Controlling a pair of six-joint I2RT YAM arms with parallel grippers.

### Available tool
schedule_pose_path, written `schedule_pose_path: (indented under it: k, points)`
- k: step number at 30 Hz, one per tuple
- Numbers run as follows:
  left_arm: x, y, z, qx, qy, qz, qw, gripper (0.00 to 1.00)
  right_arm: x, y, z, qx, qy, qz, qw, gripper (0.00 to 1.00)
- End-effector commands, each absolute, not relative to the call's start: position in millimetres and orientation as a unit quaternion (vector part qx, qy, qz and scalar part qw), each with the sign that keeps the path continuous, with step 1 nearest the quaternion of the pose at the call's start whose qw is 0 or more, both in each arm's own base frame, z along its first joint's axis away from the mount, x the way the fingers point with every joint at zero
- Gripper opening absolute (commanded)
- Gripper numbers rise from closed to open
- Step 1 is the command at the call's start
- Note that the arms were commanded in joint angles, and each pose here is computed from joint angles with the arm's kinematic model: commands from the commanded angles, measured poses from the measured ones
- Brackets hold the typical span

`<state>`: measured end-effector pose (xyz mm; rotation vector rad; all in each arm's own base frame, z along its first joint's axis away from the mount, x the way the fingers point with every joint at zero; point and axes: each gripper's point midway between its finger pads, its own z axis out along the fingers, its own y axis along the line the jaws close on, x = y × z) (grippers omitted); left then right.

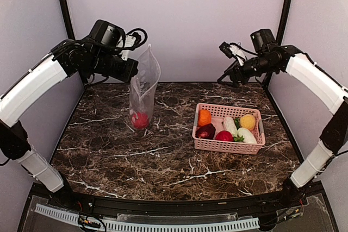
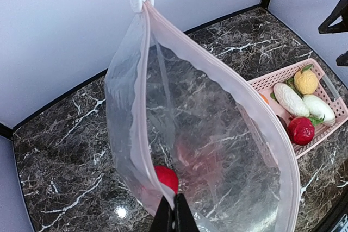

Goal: Place the food in the zip-top bag and seal the zipper
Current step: Pick up the fake fruit from the bin.

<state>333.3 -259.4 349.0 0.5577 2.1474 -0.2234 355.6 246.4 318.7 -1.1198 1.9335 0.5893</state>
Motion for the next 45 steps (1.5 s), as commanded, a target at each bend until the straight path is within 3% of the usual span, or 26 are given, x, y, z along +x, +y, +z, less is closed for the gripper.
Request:
schedule_pose_path:
  k: [1, 9, 16, 24, 31, 45]
  points:
    - [329, -251, 320, 0.276, 0.880, -0.038, 0.384, 0.01, 356, 205, 254, -0.416, 0.825, 0.204, 0.322, 0.68]
    - [339, -305, 273, 0.302, 0.890, -0.112, 0.322, 0.01, 343, 166, 183, -0.374, 0.875, 0.202, 0.233, 0.62]
    - [351, -328, 268, 0.297, 0.889, -0.144, 0.317, 0.01, 344, 187, 173, -0.385, 0.859, 0.245, 0.229, 0.61]
    - [352, -344, 267, 0.319, 0.874, -0.172, 0.325, 0.01, 356, 231, 150, -0.425, 0.838, 0.258, 0.227, 0.73]
    - [372, -326, 266, 0.294, 0.881, -0.108, 0.356, 0.01, 384, 259, 131, -0.418, 0.846, 0.260, 0.204, 0.73]
    - [360, -329, 268, 0.256, 0.886, -0.161, 0.352, 0.01, 403, 278, 98, -0.441, 0.851, 0.208, 0.197, 0.79]
